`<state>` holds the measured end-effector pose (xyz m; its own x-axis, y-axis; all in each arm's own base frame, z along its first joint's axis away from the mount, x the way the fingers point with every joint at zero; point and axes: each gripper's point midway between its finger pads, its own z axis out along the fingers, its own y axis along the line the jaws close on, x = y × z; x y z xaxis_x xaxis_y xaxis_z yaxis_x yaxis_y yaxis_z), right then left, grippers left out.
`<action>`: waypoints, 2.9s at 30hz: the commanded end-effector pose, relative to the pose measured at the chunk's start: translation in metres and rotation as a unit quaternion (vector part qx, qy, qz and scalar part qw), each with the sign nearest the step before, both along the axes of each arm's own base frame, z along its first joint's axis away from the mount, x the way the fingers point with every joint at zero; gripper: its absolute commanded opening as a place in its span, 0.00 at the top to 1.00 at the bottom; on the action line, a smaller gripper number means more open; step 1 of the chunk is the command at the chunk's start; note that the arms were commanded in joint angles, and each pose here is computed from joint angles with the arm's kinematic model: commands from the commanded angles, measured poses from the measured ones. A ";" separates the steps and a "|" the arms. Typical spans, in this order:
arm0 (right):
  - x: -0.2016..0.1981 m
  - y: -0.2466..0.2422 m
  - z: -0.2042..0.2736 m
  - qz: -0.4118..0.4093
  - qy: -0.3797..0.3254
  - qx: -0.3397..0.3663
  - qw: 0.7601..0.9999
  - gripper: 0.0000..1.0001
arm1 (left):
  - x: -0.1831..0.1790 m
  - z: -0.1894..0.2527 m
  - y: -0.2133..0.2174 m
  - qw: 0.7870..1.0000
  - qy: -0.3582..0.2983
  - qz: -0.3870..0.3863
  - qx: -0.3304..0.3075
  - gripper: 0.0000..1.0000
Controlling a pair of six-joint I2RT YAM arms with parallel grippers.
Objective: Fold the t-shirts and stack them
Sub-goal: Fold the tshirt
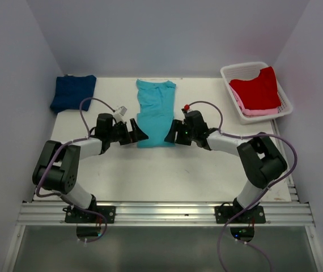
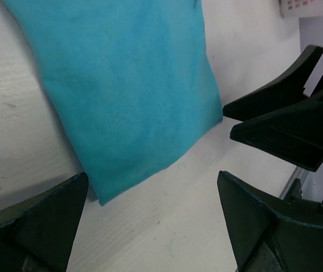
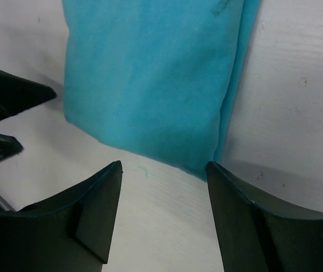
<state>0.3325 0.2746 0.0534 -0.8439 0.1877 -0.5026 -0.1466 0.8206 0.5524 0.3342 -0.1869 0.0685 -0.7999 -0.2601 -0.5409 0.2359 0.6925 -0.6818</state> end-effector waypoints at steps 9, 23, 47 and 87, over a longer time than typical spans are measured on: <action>-0.008 -0.003 0.016 -0.007 -0.020 0.034 0.999 0.34 | -0.021 -0.041 -0.004 0.994 0.111 -0.020 -0.009 0.01; 0.011 -0.016 -0.004 -0.026 -0.031 -0.032 0.999 0.39 | -0.033 -0.072 -0.002 0.990 0.143 -0.012 -0.007 0.09; -0.033 -0.008 0.003 0.001 -0.019 0.025 0.999 1.00 | -0.077 -0.064 -0.012 0.990 0.138 -0.040 -0.007 1.00; 0.075 -0.043 0.103 -0.071 -0.196 -0.145 0.967 1.00 | 0.069 0.107 0.000 0.981 -0.142 0.110 0.071 1.00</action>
